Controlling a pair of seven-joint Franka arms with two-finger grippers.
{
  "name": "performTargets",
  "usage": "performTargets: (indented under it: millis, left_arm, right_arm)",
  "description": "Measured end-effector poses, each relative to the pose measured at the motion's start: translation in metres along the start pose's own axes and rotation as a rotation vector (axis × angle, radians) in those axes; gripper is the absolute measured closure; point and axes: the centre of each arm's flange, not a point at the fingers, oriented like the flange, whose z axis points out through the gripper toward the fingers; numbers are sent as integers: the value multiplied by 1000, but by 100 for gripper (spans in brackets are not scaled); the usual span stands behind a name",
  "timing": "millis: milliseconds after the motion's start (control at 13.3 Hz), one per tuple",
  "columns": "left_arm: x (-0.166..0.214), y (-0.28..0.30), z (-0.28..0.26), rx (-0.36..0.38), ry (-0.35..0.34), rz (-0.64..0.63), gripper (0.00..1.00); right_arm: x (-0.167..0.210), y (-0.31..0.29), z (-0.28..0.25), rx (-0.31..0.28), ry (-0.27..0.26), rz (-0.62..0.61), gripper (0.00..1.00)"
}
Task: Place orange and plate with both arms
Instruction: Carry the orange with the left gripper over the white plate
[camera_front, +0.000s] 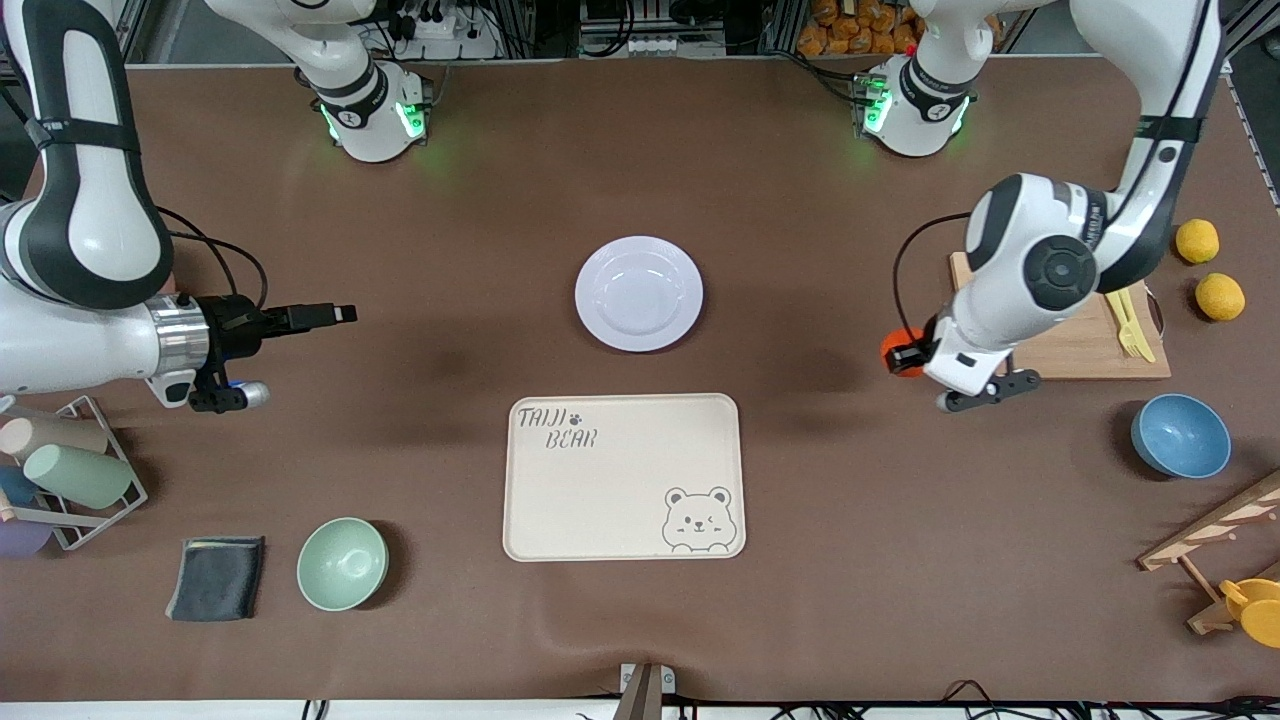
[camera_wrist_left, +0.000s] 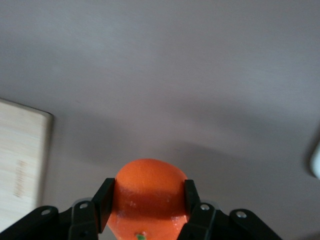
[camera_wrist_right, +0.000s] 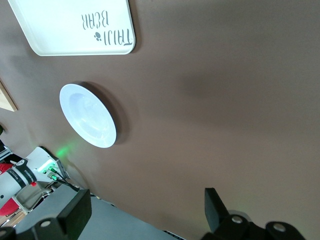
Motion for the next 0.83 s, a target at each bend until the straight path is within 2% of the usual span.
performTargets:
  millis: [226,527,828]
  left_arm:
    - [-29,57,-8,-38,-16,-84,40]
    - [-97,150,-16,-52,-24,-223,40]
    - [-155,248,-1,-85,-78,-394,40]
  right_arm:
    - [0,3,-2,2,3,-6,0]
    - [0,4,-3,2,8,-13,0]
    - [1,4,-4,1,14,-16,0]
